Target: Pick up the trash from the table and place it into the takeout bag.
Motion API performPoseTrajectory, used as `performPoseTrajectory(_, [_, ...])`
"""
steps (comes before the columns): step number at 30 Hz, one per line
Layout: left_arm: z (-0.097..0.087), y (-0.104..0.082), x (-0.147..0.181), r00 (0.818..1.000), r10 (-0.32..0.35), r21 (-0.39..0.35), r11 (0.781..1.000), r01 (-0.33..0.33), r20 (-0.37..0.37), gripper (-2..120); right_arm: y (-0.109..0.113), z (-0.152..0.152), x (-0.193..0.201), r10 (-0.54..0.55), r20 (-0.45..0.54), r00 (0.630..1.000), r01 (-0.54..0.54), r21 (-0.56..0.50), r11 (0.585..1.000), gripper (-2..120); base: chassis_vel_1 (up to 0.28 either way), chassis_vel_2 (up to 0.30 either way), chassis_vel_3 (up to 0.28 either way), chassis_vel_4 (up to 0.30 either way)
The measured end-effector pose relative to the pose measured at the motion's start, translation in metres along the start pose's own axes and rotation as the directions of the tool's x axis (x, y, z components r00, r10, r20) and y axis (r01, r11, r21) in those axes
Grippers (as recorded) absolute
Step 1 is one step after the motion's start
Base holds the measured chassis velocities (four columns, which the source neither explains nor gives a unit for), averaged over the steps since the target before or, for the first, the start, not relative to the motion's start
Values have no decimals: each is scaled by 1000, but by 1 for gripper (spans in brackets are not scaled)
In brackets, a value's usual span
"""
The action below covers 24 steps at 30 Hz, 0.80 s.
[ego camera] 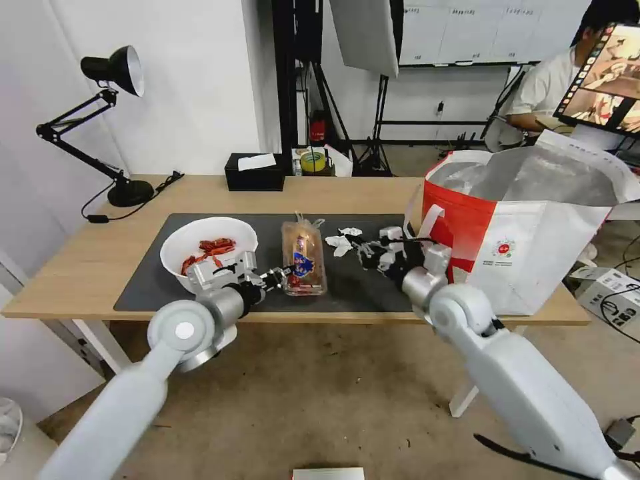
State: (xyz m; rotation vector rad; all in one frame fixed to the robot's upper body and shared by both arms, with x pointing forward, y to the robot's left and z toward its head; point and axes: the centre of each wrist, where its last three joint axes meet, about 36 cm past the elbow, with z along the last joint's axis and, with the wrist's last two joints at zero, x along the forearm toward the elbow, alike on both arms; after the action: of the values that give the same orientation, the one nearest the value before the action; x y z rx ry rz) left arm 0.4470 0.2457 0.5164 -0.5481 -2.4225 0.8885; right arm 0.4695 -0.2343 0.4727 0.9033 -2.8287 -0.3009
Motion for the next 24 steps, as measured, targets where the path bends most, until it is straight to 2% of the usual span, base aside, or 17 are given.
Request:
performPoseTrajectory(11, [-8,-8,16,999,22,-3,1000,-22,36,0,15,16,45,20,-11,1000,-20,-29,999,0,0,0,0,0])
performPoseTrajectory(18, [-22,-19,16,997,50,-25,999,-49,58,0,33,28,71,67,5,998,-67,-7,998,0,0,0,0,0])
performPoseTrajectory(22, [-31,-30,14,994,79,-39,996,-77,68,0,47,38,86,150,70,986,-153,38,987,0,0,0,0,0])
performPoseTrajectory(24, [-38,-41,11,991,107,-48,994,-103,86,0,57,41,97,200,134,971,-210,67,975,0,0,0,0,0])
